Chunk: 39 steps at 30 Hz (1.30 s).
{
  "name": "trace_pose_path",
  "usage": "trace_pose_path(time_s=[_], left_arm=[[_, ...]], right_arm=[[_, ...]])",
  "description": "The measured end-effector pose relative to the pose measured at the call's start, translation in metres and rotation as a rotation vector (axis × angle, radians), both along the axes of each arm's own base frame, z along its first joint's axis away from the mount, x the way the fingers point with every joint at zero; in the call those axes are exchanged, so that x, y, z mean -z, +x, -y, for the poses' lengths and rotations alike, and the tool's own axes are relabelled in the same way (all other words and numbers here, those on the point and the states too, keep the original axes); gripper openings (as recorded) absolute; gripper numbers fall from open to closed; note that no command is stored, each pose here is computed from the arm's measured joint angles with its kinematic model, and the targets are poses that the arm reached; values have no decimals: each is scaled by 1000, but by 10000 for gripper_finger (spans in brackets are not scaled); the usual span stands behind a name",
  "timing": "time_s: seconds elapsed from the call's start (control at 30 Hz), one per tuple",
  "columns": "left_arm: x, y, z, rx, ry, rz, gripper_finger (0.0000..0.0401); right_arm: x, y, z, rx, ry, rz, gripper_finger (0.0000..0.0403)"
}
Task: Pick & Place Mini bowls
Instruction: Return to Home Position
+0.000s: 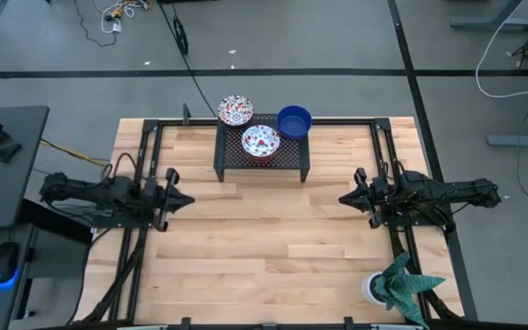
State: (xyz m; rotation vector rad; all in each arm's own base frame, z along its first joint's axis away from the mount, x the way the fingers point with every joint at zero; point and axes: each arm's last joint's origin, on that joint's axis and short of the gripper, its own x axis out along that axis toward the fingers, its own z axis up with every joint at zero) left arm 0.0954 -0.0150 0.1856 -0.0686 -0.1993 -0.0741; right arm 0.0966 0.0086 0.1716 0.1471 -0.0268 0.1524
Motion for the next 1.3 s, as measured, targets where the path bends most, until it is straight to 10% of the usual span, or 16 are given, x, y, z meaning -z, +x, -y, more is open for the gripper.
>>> trace_pose_path(time_s=[0.17, 0.47, 1.1, 1.3], left_arm=[[-5, -1, 1, 29, 79, 66, 4], [9, 0, -10, -347, -46, -94, 8], [22, 4, -4, 17, 128, -220, 14], [18, 2, -13, -44, 104, -175, 14]], right_arm=[[0, 0, 0, 0, 0, 0, 27], [0, 0, 0, 0, 0, 0, 27], [0, 0, 0, 0, 0, 0, 27], [0, 0, 0, 0, 0, -1, 27]])
